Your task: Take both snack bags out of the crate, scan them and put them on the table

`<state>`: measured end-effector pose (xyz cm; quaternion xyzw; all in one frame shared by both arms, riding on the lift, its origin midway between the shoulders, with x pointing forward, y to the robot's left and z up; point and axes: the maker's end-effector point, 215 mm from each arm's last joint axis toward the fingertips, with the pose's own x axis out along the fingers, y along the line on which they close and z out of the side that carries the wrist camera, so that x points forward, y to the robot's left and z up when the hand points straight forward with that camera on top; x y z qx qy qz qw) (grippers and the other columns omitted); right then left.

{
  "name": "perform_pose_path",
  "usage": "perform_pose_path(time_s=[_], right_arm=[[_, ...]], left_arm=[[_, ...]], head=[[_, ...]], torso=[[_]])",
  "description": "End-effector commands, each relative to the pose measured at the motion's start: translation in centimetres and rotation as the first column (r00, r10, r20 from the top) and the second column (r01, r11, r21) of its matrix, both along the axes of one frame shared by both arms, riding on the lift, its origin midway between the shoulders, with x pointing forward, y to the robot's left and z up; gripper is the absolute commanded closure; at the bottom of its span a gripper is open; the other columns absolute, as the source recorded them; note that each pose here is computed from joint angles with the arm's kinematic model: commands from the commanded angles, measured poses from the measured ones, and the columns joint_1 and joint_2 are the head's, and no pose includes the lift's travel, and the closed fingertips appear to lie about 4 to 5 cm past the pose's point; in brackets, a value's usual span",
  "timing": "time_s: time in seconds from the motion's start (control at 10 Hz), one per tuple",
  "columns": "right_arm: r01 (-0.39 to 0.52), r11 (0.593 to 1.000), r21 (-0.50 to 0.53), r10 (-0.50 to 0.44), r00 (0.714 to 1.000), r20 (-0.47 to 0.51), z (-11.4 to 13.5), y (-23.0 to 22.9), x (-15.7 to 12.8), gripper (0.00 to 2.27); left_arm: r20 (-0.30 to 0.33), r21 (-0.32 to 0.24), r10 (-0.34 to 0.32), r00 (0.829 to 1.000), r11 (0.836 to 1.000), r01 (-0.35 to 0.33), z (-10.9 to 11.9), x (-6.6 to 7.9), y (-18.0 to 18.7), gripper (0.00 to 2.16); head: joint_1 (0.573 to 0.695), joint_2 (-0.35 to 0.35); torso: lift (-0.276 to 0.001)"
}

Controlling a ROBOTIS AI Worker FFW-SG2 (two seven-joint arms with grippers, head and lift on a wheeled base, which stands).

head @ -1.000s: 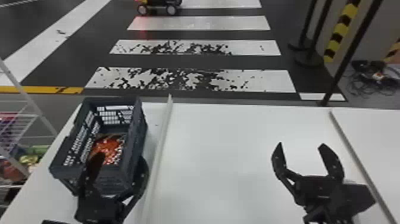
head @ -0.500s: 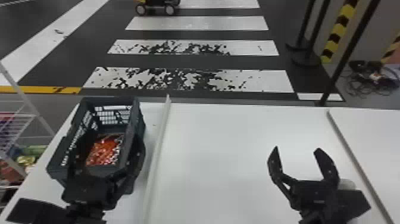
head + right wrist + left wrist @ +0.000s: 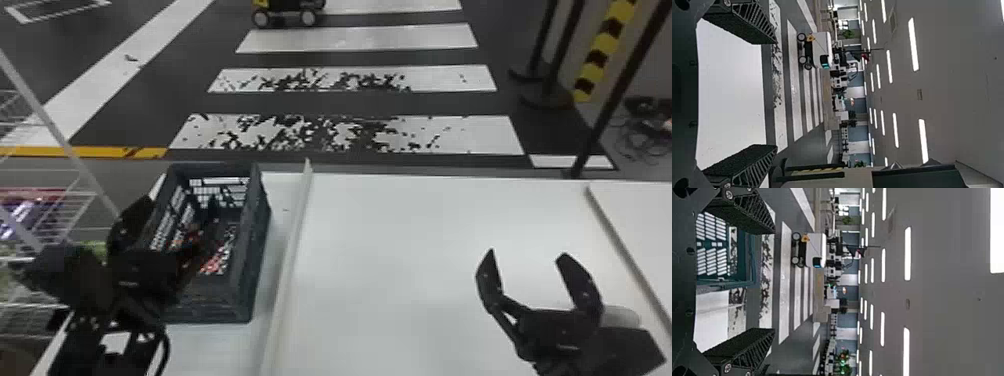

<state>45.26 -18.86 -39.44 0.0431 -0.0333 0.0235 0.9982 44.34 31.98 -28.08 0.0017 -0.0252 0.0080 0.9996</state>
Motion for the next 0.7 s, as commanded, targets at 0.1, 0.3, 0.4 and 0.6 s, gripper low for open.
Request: perform_pose_path(time_s=[0.1,0.3,0.4,0.6], right_arm=[[-0.003,1.000,-0.001,0.003,1.000,-0.004,-0.1,0.2,-0.1,0.04],[-0.009,1.000,-0.009,0.009,1.000,-0.008,-0.3,0.5,-0.3,0.04],[-0.013,1.000,-0.010,0.012,1.000,-0.009,-0.4,0.7,-0.3,0.04],[-0.023,1.000,-0.015,0.023,1.000,-0.015,-0.6,1.2,-0.5,0.04]], left_arm=[[-0.103,-0.024,0.023,0.994,0.999,-0.026,-0.6,2.7,3.6,0.11],[-0.212,-0.038,0.020,0.977,0.999,-0.028,-1.8,5.1,5.1,0.11],[-0.299,-0.044,0.011,0.954,0.999,-0.025,-3.5,5.9,5.4,0.11],[-0.361,-0.047,0.009,0.932,0.999,-0.027,-4.6,7.6,6.0,0.12]], head=[[0.695,0.178],[0.695,0.201],[0.695,0.211],[0.695,0.221]], torso=[[-0.091],[-0.091],[-0.091],[-0.091]])
